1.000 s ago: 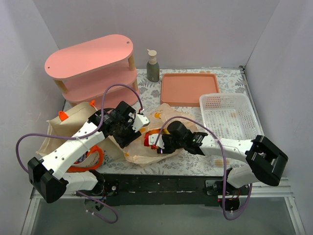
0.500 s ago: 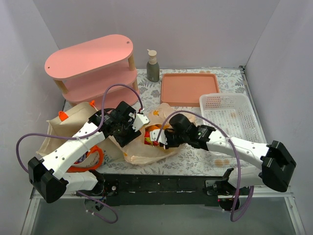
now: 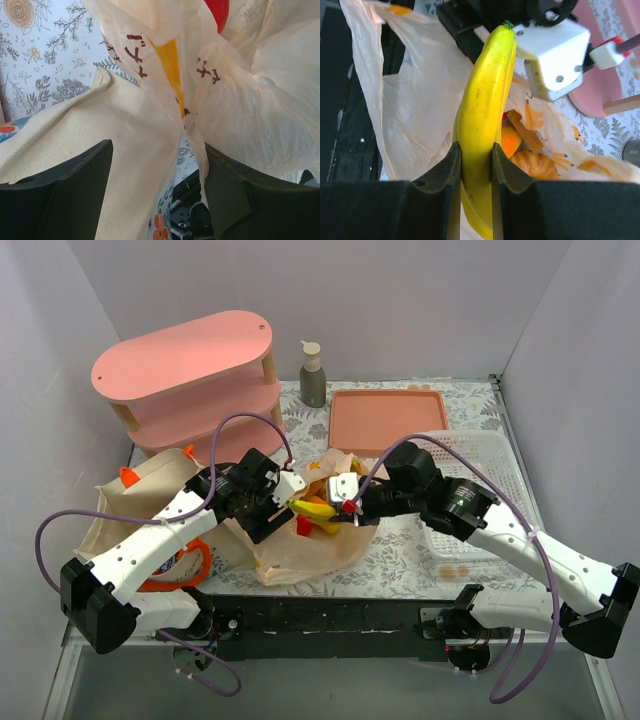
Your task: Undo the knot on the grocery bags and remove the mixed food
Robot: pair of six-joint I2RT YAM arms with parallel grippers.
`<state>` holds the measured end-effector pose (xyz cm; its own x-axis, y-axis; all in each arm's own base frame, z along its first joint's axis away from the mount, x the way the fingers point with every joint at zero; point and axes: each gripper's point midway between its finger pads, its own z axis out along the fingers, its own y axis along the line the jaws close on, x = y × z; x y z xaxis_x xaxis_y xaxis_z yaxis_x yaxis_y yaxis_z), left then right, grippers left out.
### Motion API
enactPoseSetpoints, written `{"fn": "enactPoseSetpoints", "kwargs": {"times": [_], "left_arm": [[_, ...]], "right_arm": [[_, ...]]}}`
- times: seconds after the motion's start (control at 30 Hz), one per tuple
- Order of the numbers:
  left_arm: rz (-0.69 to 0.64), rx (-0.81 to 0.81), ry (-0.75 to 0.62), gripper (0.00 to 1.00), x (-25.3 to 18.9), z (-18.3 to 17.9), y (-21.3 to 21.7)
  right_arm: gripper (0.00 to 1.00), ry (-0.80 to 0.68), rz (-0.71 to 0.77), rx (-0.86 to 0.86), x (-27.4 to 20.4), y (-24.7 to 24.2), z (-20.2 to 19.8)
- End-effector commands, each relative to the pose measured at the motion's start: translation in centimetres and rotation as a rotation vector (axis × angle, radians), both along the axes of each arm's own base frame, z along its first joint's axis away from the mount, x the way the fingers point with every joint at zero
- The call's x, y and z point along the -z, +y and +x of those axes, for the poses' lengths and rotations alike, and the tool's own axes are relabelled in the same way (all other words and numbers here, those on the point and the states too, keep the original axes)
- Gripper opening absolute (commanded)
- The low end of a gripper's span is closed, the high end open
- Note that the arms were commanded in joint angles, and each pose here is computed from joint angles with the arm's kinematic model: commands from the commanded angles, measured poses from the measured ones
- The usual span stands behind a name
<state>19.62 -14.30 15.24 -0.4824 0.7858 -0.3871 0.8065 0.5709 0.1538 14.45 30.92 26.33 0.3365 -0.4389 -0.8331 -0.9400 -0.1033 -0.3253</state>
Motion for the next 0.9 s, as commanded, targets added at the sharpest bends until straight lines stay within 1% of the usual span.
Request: {"fn": "enactPoseSetpoints", "kwargs": {"times": [0.0, 0.07, 0.17, 0.2, 0.3, 0.37, 0.4, 0.43, 0.47, 0.5, 0.53, 0.57, 0.6, 0.63, 0.67, 0.7, 0.77, 0.8, 0.87], "left_arm": [[-0.026, -0.03, -0.025, 0.69, -0.3, 0.6, -0.3], [-0.032, -0.027, -0.024, 0.7, -0.5, 0.6, -0.4], [-0.059, 0.004, -0.011, 0.71, -0.8, 0.4, -1.1], [-0.059, 0.016, -0.015, 0.71, -0.9, 0.5, -1.2], [-0.071, 0.029, -0.039, 0.73, -1.3, 1.3, -1.9], [-0.096, 0.049, -0.036, 0.73, -1.7, 1.5, -2.6], [-0.104, 0.051, -0.045, 0.73, -2.2, 2.0, -3.0], [-0.107, 0.06, -0.042, 0.73, -2.3, 2.0, -3.3], [-0.111, 0.067, -0.041, 0.73, -2.6, 2.1, -3.5], [-0.119, 0.071, -0.044, 0.73, -3.0, 2.3, -3.8], [-0.114, 0.073, -0.031, 0.73, -2.9, 2.4, -3.9], [-0.12, 0.077, -0.028, 0.73, -3.1, 2.4, -4.1], [-0.124, 0.079, -0.026, 0.72, -3.2, 2.4, -4.2], [-0.133, 0.087, -0.028, 0.72, -3.4, 2.5, -4.5], [-0.137, 0.092, -0.028, 0.72, -3.5, 2.6, -4.6], [-0.14, 0.097, -0.034, 0.72, -3.4, 2.8, -4.8], [-0.135, 0.096, -0.032, 0.7, -3.3, 3.0, -5.0], [-0.135, 0.097, -0.028, 0.7, -3.2, 3.1, -5.1], [-0.149, 0.103, -0.028, 0.7, -3.6, 3.2, -5.5]], "right_arm": [[0.01, -0.007, 0.191, 0.027, -7.8, 0.2, 0.0], [0.01, 0.0, 0.207, 0.031, -9.1, 0.0, 0.2], [0.01, -0.039, 0.225, 0.032, -11.9, -0.7, 0.2], [0.01, -0.061, 0.251, 0.041, -13.6, -1.1, 0.2], [0.01, -0.09, 0.316, 0.168, -16.3, -2.5, 2.1], [0.01, -0.093, 0.413, 0.366, -19.0, -4.3, 5.0], [0.01, -0.119, 0.437, 0.554, -19.5, -6.1, 7.9], [0.01, -0.098, 0.472, 0.666, -19.9, -7.3, 9.5], [0.01, -0.105, 0.46, 0.817, -19.2, -9.8, 12.6], [0.01, -0.104, 0.468, 0.939, -18.9, -11.9, 14.5], [0.01, -0.079, 0.471, 1.013, -18.2, -13.5, 15.8], [0.01, -0.025, 0.483, 1.127, -17.2, -16.3, 17.5], [0.01, 0.02, 0.475, 1.122, -16.3, -16.7, 17.7], [0.01, 0.055, 0.462, 1.19, -15.0, -18.6, 18.6], [0.01, 0.132, 0.464, 1.238, -13.6, -19.3, 18.5], [0.01, 0.216, 0.471, 1.136, -12.9, -17.9, 17.7], [0.01, 0.35, 0.471, 1.031, -10.7, -17.1, 16.6], [0.01, 0.444, 0.494, 0.883, -11.0, -14.9, 14.8], [0.01, 0.518, 0.501, 0.756, -10.6, -13.2, 13.1]]}}
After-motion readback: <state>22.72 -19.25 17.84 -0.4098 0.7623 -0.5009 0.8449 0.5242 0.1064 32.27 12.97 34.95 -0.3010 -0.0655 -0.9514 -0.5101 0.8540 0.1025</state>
